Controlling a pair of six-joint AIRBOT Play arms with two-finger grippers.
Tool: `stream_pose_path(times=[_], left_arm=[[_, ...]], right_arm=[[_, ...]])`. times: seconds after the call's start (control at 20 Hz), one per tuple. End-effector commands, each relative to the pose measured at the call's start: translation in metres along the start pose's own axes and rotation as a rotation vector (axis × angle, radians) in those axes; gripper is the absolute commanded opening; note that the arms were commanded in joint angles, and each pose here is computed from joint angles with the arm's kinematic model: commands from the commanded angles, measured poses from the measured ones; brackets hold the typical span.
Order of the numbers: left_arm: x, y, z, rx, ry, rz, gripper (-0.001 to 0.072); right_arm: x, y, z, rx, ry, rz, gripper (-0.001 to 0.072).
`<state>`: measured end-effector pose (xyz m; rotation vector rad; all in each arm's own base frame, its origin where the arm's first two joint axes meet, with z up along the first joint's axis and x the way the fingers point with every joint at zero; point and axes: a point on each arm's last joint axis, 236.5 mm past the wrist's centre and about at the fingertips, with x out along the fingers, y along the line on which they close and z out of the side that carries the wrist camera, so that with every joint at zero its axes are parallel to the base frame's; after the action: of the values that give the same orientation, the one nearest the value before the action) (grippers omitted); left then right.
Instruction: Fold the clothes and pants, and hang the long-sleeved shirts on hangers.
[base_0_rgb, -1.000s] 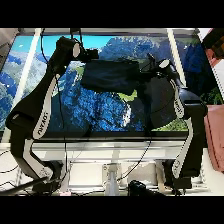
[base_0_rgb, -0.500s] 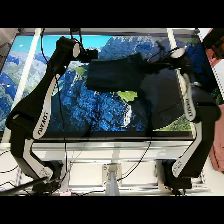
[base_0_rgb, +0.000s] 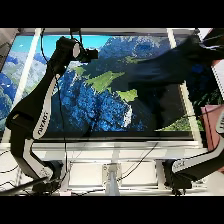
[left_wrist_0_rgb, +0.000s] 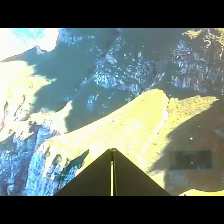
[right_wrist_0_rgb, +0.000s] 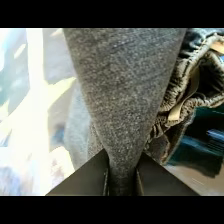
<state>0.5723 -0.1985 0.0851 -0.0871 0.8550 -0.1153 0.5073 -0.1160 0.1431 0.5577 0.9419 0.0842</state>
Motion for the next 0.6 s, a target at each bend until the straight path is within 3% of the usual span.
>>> stream_pose_path(times=[0.0, 0.3, 0.45, 0.55], left_arm=[[0.000, 0.000, 0.000, 0.000, 0.001, 0.000, 0.0041], [0.000, 0.000, 0.000, 0.000, 0.001, 0.000, 0.0041], [0.000, 0.000, 0.000, 0.001, 0.001, 0.000, 0.0040], [0.000, 0.000, 0.000, 0.000, 0.001, 0.000, 0.0041]], right_arm=[[-0.103, -0.081, 0.004, 0.184, -0.129, -0.227, 0.0040], [-0.284, -0.200, -0.050, 0.510, -0.341, -0.759, 0.0040], [-0.330, -0.233, -0.138, 0.728, -0.162, -0.938, 0.0040], [-0.340, -0.243, -0.188, 0.834, -0.022, -0.975, 0.0040]])
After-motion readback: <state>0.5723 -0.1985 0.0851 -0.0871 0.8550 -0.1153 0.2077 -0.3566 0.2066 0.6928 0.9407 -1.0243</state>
